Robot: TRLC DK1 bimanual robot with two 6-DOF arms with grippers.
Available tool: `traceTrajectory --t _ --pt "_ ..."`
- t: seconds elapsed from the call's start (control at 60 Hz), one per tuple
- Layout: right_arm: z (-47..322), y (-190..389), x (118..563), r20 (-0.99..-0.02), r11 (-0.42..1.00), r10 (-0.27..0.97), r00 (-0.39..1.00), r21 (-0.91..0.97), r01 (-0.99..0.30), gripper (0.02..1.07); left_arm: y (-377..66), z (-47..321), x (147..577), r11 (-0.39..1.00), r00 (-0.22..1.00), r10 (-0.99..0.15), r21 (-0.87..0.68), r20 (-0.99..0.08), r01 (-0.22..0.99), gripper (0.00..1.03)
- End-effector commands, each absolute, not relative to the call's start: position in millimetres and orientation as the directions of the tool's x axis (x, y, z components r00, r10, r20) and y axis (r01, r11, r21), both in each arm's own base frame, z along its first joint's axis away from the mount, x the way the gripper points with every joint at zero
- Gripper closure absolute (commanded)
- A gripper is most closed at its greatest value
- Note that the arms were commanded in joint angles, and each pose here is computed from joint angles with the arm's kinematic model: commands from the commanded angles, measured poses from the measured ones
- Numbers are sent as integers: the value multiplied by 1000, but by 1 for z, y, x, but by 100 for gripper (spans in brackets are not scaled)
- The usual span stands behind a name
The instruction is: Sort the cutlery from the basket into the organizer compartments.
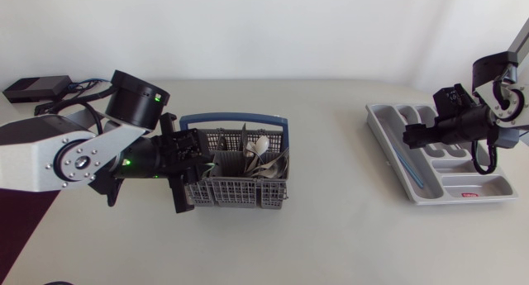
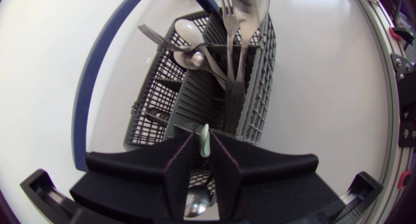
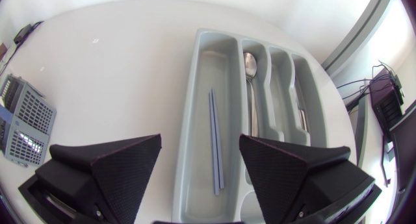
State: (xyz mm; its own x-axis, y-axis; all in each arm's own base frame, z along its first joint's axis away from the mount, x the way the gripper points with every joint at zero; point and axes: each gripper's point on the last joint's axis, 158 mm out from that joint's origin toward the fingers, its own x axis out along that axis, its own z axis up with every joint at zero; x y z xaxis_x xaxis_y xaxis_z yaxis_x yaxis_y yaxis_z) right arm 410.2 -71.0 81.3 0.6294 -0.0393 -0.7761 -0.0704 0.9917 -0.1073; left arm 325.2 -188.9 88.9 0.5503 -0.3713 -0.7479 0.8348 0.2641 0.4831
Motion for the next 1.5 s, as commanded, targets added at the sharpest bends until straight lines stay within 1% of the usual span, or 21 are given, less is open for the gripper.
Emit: traceTrajectory --t 0.0,0.15,0.317,0.417,0.55,0.65,0.8,0.917,1.0,1.1,1.15,1.2,1.35,1.367,1.383,1.483 --pt "82 -59 397 -785 992 -31 619 -101 -79 17 -188 78 320 246 535 -363 476 -762 844 100" --pt "92 -46 394 -776 988 -27 630 -116 -100 17 -183 89 318 261 559 -371 495 -741 829 100" --pt "97 -37 393 -772 987 -19 636 -118 -113 17 -179 92 314 266 570 -374 504 -732 822 100" --pt "97 -31 390 -772 985 -9 636 -118 -128 17 -179 106 314 279 594 -386 525 -705 804 100" --pt "103 -18 385 -762 979 10 647 -124 -162 17 -178 129 312 299 635 -408 561 -656 772 100" --pt "113 -2 379 -746 971 36 665 -131 -199 17 -176 151 307 319 674 -431 597 -600 736 100" --pt "141 33 365 -694 948 108 712 -143 -283 17 -174 192 301 376 732 -463 638 -499 673 100" --pt "166 67 350 -645 922 187 741 -145 -359 17 -171 227 298 459 772 -478 630 -419 626 100" --pt "184 93 338 -605 899 249 756 -146 -413 17 -170 247 297 523 786 -485 593 -383 612 100" --pt "203 124 323 -562 870 310 767 -159 -468 17 -171 270 297 617 799 -491 508 -348 601 100" --pt "209 138 316 -548 855 335 767 -165 -491 17 -172 274 297 650 798 -494 464 -345 603 100" --pt "214 156 308 -534 833 365 763 -178 -523 17 -176 278 299 700 798 -495 387 -343 601 100" --pt "232 196 289 -479 779 448 755 -205 -593 18 -184 284 307 782 790 -499 208 -356 587 100" --pt "234 199 287 -473 774 455 754 -207 -598 20 -185 284 308 786 789 -500 195 -358 586 100" --pt "239 207 284 -460 763 472 752 -213 -610 23 -187 285 311 803 786 -498 148 -366 578 100" --pt "245 227 279 -441 734 512 737 -220 -642 30 -194 288 317 827 773 -501 48 -389 560 100"
